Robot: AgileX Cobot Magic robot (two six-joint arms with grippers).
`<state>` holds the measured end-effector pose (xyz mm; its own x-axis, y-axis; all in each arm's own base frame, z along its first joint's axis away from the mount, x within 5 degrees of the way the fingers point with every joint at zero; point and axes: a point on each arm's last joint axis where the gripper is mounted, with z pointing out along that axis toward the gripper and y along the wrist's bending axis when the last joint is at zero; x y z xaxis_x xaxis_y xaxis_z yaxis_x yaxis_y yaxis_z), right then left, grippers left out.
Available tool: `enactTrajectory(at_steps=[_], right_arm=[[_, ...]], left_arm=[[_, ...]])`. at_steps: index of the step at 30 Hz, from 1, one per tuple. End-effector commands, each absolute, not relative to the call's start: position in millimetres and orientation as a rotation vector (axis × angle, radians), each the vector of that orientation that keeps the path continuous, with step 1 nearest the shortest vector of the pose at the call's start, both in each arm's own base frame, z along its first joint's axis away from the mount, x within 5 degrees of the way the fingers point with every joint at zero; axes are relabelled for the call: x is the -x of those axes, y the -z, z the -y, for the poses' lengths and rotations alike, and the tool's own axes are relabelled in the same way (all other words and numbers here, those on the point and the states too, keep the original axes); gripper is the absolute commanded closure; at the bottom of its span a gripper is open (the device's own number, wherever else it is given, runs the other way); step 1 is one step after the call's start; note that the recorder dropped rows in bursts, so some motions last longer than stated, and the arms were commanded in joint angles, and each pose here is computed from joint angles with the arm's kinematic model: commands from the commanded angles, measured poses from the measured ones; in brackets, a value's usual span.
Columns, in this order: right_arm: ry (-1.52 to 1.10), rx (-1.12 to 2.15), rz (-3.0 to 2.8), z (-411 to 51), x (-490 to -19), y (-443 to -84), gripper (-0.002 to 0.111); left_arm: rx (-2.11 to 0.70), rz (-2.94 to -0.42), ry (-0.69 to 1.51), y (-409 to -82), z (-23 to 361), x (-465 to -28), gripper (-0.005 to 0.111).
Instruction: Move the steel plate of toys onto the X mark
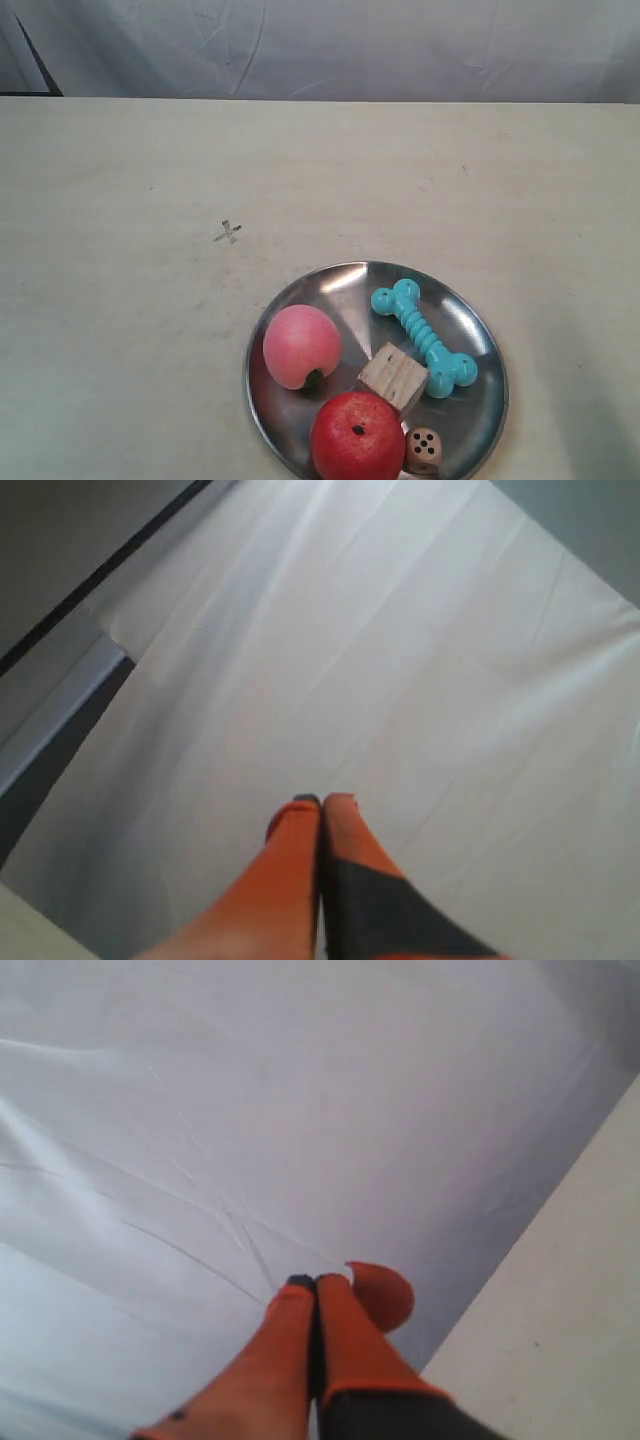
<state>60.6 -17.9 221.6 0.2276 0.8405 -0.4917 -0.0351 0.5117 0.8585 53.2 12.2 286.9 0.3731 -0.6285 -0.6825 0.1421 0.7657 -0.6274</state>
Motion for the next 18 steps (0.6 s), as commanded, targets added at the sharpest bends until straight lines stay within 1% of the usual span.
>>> enactTrajectory(at_steps=[1,4,7,8,9,11,13,18], right_arm=[[-0.614,-0.705,-1.281,13,-65,-240,0.109],[-0.485,-0.571,-1.391,9,-80,-267,0.109],[-0.391,-0.486,-1.547,3,-115,-293,0.109],[-0.379,-0.442,-1.617,-1,-130,-297,0.109],[-0.379,-0.404,-1.687,-5,-146,-299,0.109],[-0.376,-0.332,-1.818,-13,-176,-295,0.109],[-0.271,-0.280,-1.919,-12,-210,-283,0.109],[0.231,-0.279,-1.899,15,-278,-263,0.109]], left_arm=[[0.468,-1.335,0.451,-310,-6,-93,0.107],[0.427,-1.595,0.377,-318,-2,-141,0.107],[0.348,-1.842,0.285,-326,1,-190,0.107],[0.304,-1.974,0.240,-321,2,-209,0.107],[0.266,-2.041,0.222,-323,3,-221,0.107],[0.161,-2.227,0.211,-315,7,-246,0.107],[0.061,-2.373,0.285,-304,15,-263,0.107],[-0.123,-2.565,0.588,-267,37,-290,0.107]])
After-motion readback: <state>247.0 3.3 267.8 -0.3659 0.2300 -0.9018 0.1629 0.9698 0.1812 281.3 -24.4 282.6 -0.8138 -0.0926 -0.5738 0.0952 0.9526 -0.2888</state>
